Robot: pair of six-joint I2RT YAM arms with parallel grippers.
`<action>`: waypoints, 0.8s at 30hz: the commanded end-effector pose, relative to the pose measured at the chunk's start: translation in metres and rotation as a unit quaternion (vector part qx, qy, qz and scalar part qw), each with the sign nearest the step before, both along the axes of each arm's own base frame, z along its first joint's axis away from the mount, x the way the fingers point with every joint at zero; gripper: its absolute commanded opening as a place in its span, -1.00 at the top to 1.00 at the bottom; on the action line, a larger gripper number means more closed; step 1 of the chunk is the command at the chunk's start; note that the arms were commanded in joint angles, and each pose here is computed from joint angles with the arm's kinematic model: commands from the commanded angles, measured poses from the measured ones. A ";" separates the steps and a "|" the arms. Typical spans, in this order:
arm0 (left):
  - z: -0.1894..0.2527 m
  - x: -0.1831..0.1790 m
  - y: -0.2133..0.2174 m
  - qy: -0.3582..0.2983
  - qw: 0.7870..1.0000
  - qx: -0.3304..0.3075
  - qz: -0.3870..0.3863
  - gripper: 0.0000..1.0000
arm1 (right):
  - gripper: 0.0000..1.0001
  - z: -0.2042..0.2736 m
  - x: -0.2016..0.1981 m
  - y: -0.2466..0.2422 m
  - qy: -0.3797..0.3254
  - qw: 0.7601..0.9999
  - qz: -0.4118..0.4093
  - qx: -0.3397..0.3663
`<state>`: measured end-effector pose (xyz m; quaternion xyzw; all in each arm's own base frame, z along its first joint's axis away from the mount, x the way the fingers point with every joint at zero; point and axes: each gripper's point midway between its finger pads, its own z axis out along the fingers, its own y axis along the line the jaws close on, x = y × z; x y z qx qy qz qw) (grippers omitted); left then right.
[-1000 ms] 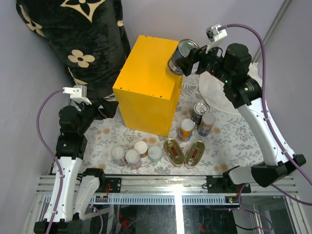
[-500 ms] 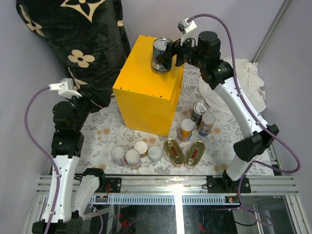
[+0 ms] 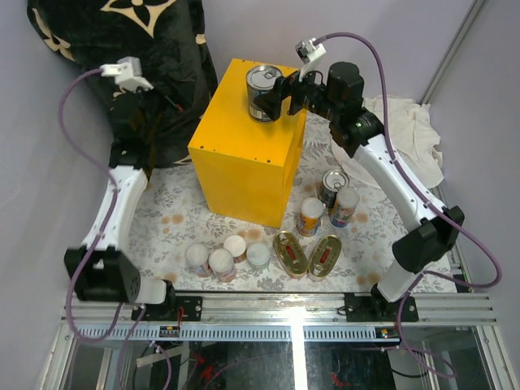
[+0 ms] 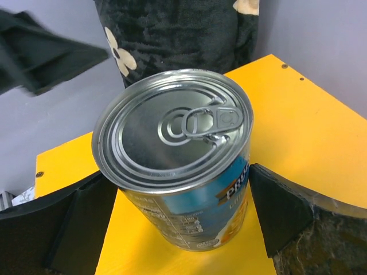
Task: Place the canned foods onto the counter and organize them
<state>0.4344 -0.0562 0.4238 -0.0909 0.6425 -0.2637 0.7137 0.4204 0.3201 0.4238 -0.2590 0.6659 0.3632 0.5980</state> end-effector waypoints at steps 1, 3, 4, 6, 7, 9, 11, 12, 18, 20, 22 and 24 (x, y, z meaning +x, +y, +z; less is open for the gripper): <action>0.031 0.048 -0.030 -0.081 0.993 0.069 -0.047 -0.99 | -0.99 0.023 -0.030 -0.009 -0.013 0.999 0.006 0.029; 0.026 0.072 -0.040 -0.084 0.989 0.105 -0.060 -0.99 | -0.99 0.014 -0.033 -0.015 -0.009 1.000 -0.003 0.023; 0.025 0.082 -0.043 -0.087 0.988 0.116 -0.061 -0.99 | -0.99 0.011 -0.034 -0.018 -0.011 1.000 -0.010 0.021; 0.021 0.101 -0.049 -0.091 0.985 0.125 -0.071 -0.99 | -0.99 0.000 -0.034 -0.023 -0.010 1.000 -0.023 0.015; 0.021 0.110 -0.051 -0.092 0.985 0.125 -0.076 -0.99 | -0.95 -0.004 -0.033 -0.025 -0.010 0.999 -0.028 0.012; 0.016 0.129 -0.054 -0.079 0.985 0.124 -0.085 -0.99 | -0.80 -0.008 -0.028 -0.028 -0.014 0.999 -0.041 0.004; 0.010 0.143 -0.057 -0.060 0.987 0.121 -0.091 -1.00 | -0.64 -0.010 -0.024 -0.030 -0.015 0.999 -0.051 -0.003; 0.009 0.147 -0.057 -0.055 0.987 0.119 -0.095 -1.00 | -0.54 -0.010 -0.021 -0.029 -0.015 0.998 -0.055 -0.004; -0.013 0.137 -0.068 -0.033 0.989 0.096 -0.107 -0.92 | -0.34 -0.007 -0.005 -0.020 -0.021 0.998 -0.055 0.009; -0.032 0.131 -0.070 -0.020 0.990 0.093 -0.103 -0.87 | -0.30 -0.006 0.004 -0.013 -0.018 0.998 -0.052 0.014; -0.044 0.124 -0.075 -0.007 0.990 0.090 -0.108 -0.83 | -0.26 -0.010 0.015 -0.007 -0.010 0.998 -0.052 0.014; -0.053 0.114 -0.085 -0.002 0.988 0.087 -0.130 -0.75 | -0.23 -0.011 0.025 -0.002 -0.008 0.998 -0.054 0.015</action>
